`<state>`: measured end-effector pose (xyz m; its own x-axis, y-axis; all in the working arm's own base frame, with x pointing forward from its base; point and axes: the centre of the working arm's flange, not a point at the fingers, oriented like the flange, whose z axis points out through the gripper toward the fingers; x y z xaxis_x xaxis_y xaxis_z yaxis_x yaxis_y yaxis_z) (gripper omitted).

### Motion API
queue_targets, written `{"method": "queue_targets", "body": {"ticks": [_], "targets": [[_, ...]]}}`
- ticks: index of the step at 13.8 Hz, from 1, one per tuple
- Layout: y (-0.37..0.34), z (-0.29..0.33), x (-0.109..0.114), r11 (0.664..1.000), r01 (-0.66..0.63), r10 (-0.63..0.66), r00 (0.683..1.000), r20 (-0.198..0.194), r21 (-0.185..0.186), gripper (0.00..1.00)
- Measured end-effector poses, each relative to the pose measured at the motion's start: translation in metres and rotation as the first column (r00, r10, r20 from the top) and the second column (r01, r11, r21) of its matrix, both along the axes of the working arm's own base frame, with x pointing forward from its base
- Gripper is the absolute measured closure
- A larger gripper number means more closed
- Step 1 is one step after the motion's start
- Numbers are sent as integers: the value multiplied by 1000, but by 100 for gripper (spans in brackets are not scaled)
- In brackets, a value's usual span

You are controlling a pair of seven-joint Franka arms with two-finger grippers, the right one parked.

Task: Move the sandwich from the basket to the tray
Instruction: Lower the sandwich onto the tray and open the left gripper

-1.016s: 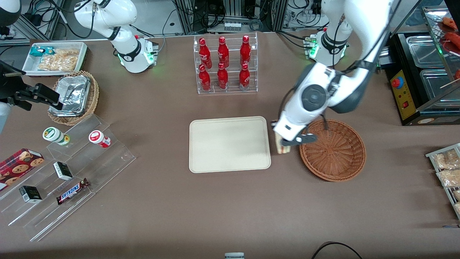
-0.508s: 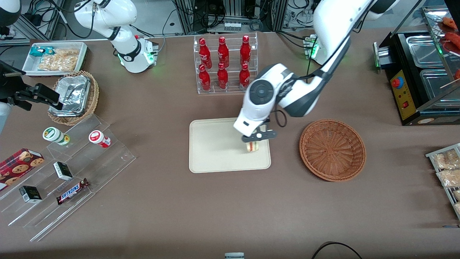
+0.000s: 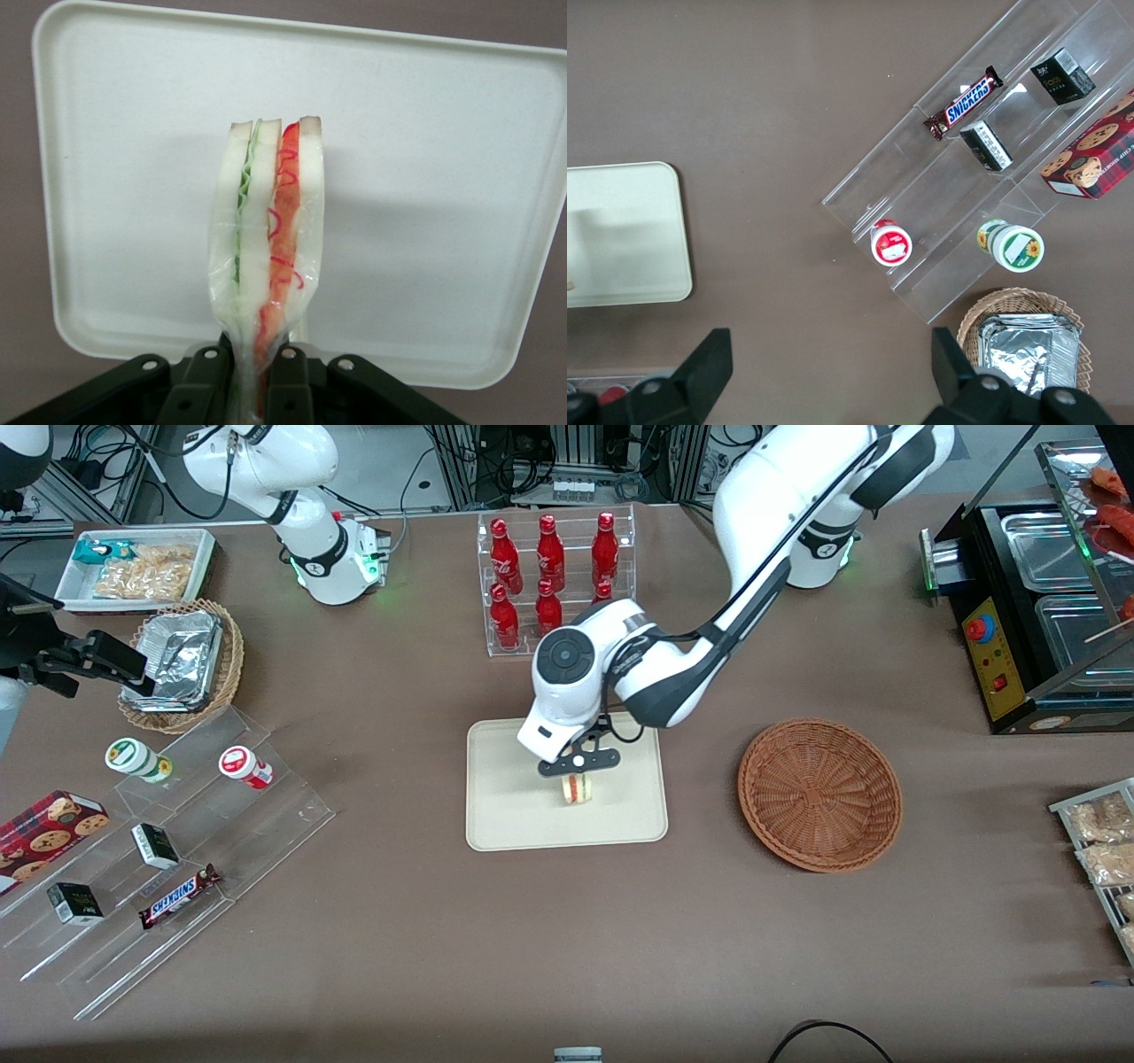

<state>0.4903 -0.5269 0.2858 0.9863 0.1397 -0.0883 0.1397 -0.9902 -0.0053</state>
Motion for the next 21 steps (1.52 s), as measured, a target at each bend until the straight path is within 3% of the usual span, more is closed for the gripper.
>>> {"method": "queue_targets", "body": {"ticks": [8,14,16,21], "targets": [[-3,-38,12,1000,-1,1,999,-34,3,85],[-5,-39,12,999,52,-52,998,-35,-7,85],[-5,-39,12,998,55,-55,998,-35,-7,70],[-7,-24,18,998,50,-51,999,-14,-24,19]]}}
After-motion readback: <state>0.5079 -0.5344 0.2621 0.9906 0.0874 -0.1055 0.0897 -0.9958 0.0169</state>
